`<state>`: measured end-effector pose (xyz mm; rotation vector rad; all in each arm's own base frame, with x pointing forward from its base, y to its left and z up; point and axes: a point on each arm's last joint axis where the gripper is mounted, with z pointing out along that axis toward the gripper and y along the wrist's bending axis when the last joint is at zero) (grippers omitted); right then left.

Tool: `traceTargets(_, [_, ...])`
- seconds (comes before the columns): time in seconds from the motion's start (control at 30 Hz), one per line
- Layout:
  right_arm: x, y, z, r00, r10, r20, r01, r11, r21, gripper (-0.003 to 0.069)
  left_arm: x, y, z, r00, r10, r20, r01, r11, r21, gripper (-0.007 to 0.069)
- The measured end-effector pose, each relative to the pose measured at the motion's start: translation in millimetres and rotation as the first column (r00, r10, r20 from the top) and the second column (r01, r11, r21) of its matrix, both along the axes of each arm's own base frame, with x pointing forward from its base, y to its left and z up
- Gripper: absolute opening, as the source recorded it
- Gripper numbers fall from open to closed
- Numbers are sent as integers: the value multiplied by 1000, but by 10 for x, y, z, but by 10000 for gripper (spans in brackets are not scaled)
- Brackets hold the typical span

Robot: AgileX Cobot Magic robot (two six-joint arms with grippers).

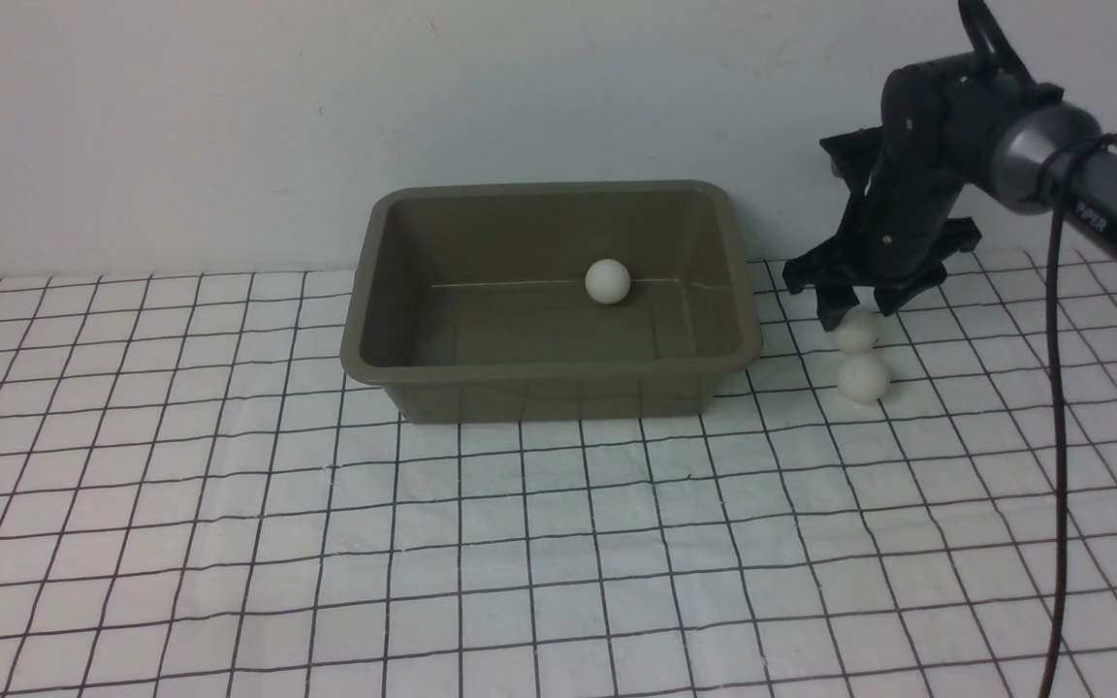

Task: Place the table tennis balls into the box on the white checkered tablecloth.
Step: 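Reach for and grasp a ping pong ball on the table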

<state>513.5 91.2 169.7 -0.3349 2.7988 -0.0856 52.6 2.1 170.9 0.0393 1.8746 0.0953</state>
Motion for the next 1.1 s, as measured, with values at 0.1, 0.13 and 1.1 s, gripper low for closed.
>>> traceTargets(0.1, [12,3,3,1000,1,13,-1,1000,3,411,0,0,0,1000,0,0,0,1000,0,-4])
traceTargets(0.13, [13,3,3,1000,1,14,-1,1000,3,411,0,0,0,1000,0,0,0,1000,0,-4])
traceTargets(1.1, [-9,-3,-199,998,-7,-61,6,1000,-11,410,0,0,0,1000,0,0,0,1000,0,-4])
